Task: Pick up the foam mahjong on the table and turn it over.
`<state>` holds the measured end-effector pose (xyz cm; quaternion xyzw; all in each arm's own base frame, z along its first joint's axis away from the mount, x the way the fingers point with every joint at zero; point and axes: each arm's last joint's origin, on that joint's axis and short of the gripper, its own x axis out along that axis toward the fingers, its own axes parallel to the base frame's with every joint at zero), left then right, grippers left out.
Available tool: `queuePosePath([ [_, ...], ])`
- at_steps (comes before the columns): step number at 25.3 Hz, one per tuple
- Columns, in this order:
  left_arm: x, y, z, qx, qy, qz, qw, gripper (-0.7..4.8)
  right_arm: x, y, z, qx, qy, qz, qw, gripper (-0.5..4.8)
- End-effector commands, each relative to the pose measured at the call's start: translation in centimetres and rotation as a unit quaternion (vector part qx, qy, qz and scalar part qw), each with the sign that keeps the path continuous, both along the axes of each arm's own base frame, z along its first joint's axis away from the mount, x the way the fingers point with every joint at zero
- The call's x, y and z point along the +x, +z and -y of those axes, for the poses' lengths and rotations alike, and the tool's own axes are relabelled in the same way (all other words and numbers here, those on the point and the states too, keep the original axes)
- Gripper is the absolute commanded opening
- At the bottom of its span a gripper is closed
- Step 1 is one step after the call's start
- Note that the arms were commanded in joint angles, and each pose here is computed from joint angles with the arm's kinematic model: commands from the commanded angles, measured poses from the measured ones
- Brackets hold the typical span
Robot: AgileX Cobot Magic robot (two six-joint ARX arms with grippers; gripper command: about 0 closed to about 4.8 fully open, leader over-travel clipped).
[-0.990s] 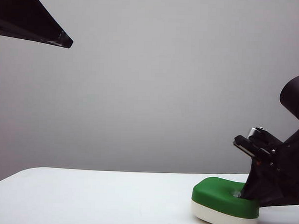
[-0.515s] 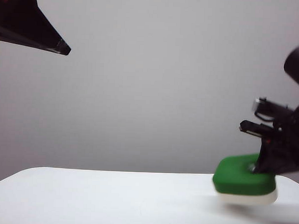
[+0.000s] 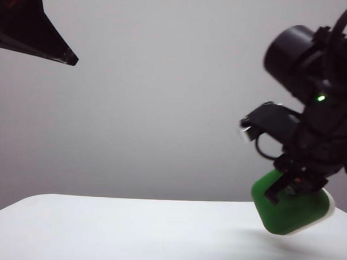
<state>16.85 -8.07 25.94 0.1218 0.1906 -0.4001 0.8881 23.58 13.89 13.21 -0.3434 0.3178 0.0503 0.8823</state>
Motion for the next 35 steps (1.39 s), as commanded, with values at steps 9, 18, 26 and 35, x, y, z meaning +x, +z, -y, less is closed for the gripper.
queuePosePath([
  [9,0.0,0.3,0.0,-0.018,0.01,-0.006,1.0,-0.06,-2.3,-1.3,-5.6,-0.046,0.124,-0.054,0.99,1.59],
  [18,0.0,0.2,0.0,-0.018,0.005,-0.013,1.0,-0.06,-1.1,2.1,-8.5,0.126,0.157,-0.164,0.966,2.54],
  [26,-0.1,0.1,0.0,-0.016,0.007,-0.016,1.0,-0.05,-1.3,3.0,-8.9,0.203,0.151,-0.208,0.945,2.53],
  [35,-0.4,-0.3,-0.1,-0.001,0.006,-0.041,0.999,-0.06,-2.9,9.8,-4.3,0.281,0.117,-0.2,0.931,1.38],
])
